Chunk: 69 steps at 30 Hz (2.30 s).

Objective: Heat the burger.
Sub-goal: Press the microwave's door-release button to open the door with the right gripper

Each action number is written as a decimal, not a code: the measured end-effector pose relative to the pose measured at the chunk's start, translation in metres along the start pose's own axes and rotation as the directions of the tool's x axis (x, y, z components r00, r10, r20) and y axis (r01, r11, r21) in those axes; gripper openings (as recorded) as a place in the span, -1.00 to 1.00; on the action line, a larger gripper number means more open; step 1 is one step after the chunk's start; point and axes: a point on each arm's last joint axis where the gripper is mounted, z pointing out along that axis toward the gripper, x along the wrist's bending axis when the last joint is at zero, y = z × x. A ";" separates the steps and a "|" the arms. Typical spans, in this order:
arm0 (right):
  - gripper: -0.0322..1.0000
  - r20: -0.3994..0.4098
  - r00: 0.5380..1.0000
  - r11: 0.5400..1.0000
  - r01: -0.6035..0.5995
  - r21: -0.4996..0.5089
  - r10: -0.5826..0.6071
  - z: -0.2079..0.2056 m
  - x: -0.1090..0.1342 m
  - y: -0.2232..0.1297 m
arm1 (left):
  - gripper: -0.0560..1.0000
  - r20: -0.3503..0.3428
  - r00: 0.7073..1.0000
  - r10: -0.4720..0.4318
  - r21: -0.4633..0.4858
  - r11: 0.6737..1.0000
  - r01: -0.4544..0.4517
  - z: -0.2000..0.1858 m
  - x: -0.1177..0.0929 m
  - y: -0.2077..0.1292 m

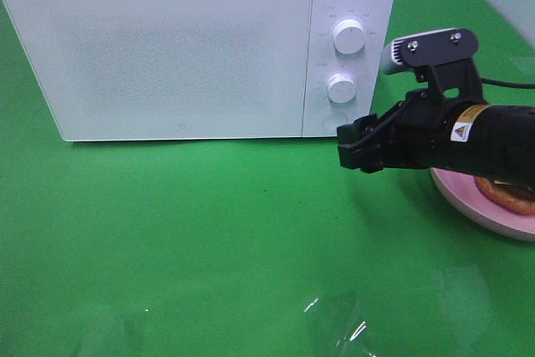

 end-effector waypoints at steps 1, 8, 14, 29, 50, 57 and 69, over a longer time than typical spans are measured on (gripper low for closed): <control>0.30 -0.016 1.000 1.000 0.003 -0.004 -0.003 0.005 0.006 -0.004 | -0.89 0.000 1.000 0.000 0.000 1.000 0.000 0.000 0.000 0.000; 0.14 -0.026 0.999 0.999 -0.030 0.017 0.030 0.021 0.010 -0.014 | -0.89 0.000 1.000 0.000 0.000 1.000 0.000 0.000 0.000 0.000; -0.39 -0.026 0.999 0.999 -0.036 0.011 0.036 0.045 0.010 -0.010 | -0.89 0.000 1.000 0.000 0.000 1.000 0.000 0.000 0.000 0.000; -0.94 -0.023 0.986 0.986 -0.163 0.023 0.163 0.080 0.011 -0.011 | -0.89 0.000 1.000 0.000 0.000 1.000 0.000 0.000 0.000 0.000; -0.94 -0.009 0.510 0.505 -0.855 -0.121 0.860 0.111 0.000 -0.021 | -0.89 0.000 1.000 0.000 0.000 1.000 0.000 0.000 0.000 0.000; -0.94 -0.007 0.361 0.352 -0.912 -0.208 0.932 0.114 -0.008 -0.025 | -0.89 0.000 1.000 0.000 0.000 1.000 0.000 0.000 0.000 0.000; -0.94 -0.022 0.312 0.295 -0.917 -0.269 0.950 0.120 -0.013 -0.039 | -0.89 0.000 1.000 0.000 0.000 1.000 0.000 0.000 0.000 0.000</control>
